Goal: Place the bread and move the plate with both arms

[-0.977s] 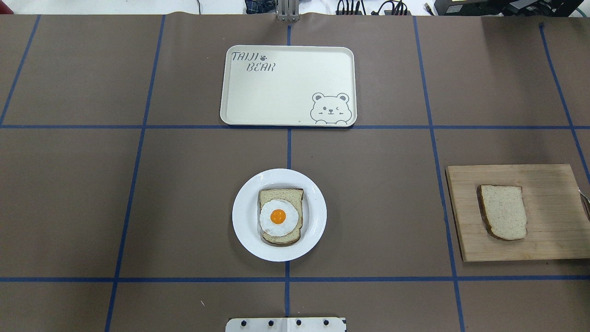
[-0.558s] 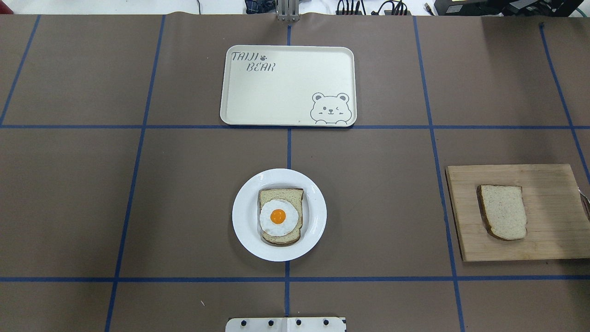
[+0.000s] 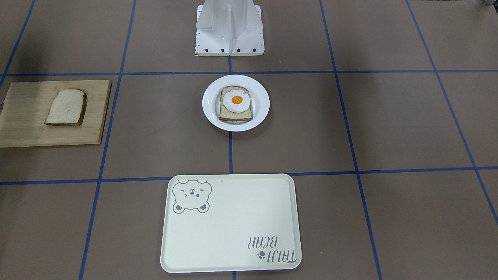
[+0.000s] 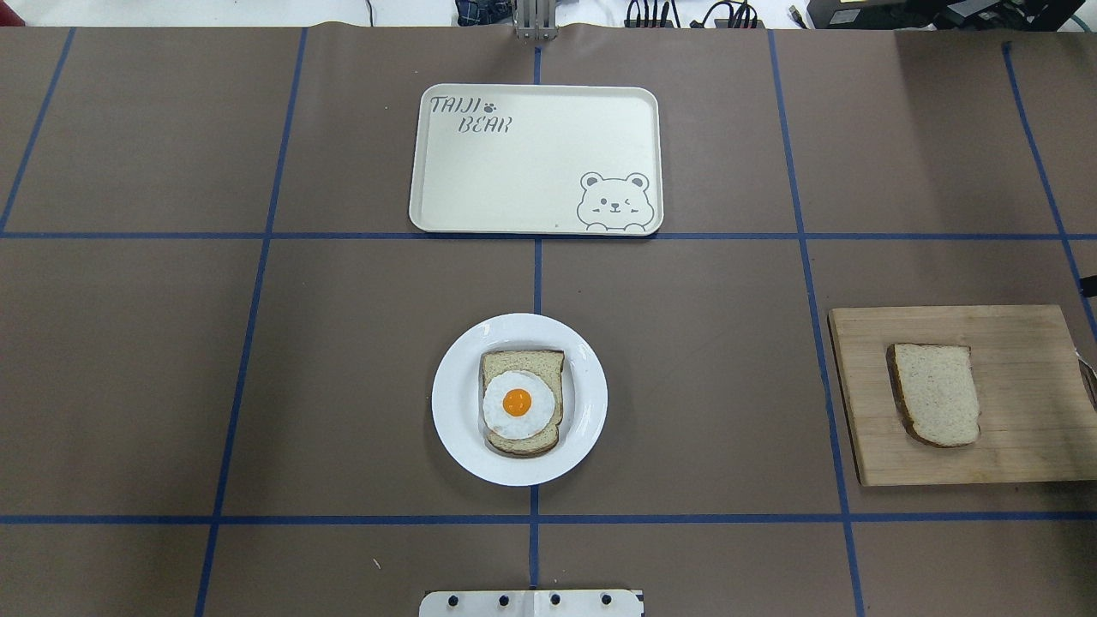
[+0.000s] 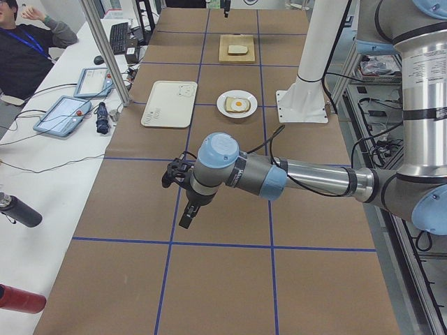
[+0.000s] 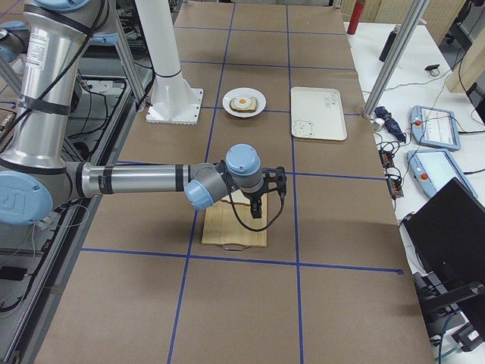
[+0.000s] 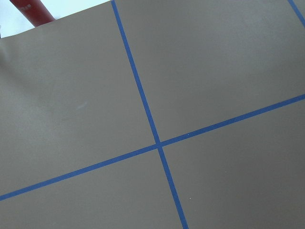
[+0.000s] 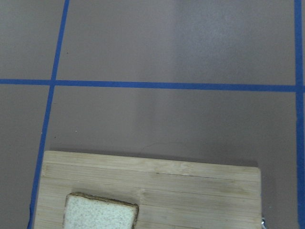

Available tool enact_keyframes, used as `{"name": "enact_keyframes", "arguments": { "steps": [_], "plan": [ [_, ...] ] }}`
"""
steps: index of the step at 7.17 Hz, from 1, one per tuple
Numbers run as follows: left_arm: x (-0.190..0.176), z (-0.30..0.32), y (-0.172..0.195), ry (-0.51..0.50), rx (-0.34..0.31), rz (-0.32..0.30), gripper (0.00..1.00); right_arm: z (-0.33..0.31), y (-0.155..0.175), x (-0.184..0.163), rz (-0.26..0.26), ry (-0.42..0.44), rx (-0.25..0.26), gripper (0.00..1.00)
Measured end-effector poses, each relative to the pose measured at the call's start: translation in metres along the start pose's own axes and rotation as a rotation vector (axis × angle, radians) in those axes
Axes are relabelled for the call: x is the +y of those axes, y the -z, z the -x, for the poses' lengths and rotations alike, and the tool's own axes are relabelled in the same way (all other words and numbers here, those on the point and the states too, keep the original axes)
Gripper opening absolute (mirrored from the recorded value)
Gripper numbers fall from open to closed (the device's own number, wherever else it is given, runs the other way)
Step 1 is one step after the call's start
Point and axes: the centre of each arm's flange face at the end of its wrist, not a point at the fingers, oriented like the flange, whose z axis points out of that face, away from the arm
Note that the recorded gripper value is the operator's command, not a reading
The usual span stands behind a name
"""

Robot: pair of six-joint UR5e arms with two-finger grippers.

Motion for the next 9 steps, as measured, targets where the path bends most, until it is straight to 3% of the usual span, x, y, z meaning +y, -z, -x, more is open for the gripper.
{"name": "enact_keyframes", "arguments": {
  "steps": [2, 4, 6, 9],
  "plan": [
    [0.005, 0.0, 0.0, -0.004, 0.0, -0.005, 0.99, 0.029, -0.048, 0.037, -0.028, -0.088, 0.006, 0.88],
    [0.011, -0.003, 0.002, -0.004, 0.0, -0.005, 0.99, 0.04, -0.093, 0.063, -0.067, -0.139, 0.008, 0.68],
    [0.018, -0.005, 0.004, -0.009, -0.001, -0.01, 0.99, 0.049, -0.115, 0.072, -0.09, -0.158, 0.009, 0.56],
    [0.021, -0.005, 0.003, -0.011, -0.002, -0.014, 0.99, 0.052, -0.133, 0.07, -0.09, -0.153, 0.013, 0.56]
  ]
}}
